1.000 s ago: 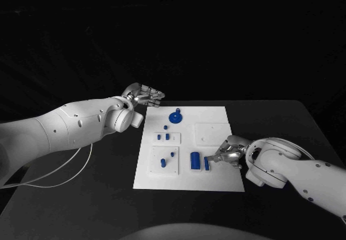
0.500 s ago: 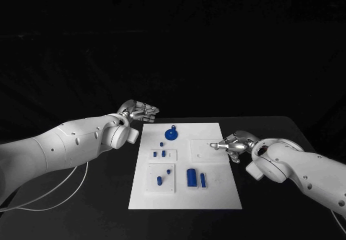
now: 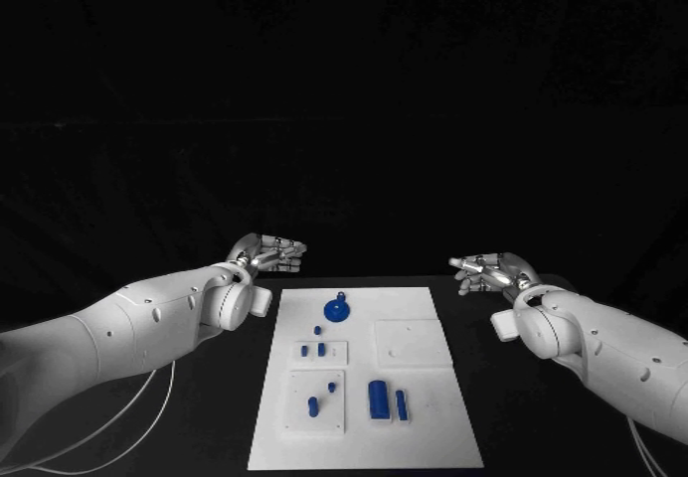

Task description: Assemble the parts on the task board

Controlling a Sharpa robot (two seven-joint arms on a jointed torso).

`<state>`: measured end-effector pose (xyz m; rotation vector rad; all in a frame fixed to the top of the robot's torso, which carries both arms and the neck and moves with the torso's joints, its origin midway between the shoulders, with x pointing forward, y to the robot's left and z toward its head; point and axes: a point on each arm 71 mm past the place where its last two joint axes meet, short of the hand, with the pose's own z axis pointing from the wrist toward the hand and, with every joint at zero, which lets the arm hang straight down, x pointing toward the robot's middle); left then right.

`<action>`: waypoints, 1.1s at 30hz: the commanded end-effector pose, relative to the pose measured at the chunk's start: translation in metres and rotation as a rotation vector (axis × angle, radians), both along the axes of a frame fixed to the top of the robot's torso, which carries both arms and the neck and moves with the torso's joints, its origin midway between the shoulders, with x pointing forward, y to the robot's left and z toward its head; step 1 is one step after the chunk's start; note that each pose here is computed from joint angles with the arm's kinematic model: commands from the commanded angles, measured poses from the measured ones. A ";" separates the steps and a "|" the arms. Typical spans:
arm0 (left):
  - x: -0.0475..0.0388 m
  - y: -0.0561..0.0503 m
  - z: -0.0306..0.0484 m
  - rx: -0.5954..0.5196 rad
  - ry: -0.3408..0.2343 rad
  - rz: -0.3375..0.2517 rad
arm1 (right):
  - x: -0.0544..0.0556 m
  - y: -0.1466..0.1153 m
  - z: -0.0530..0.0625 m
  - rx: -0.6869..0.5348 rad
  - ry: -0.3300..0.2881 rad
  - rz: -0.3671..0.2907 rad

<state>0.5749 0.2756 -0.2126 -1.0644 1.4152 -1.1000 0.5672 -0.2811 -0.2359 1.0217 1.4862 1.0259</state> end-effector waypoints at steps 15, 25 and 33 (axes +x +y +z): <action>-0.0089 -0.013 -0.0061 -0.060 -0.016 0.019 | -0.002 0.007 0.005 0.141 -0.071 -0.037; -0.0621 -0.054 -0.0175 -0.146 -0.043 0.049 | -0.044 0.053 0.014 0.233 -0.132 -0.053; -0.1016 -0.077 -0.0140 -0.193 -0.060 0.073 | -0.087 0.080 0.013 0.278 -0.119 -0.081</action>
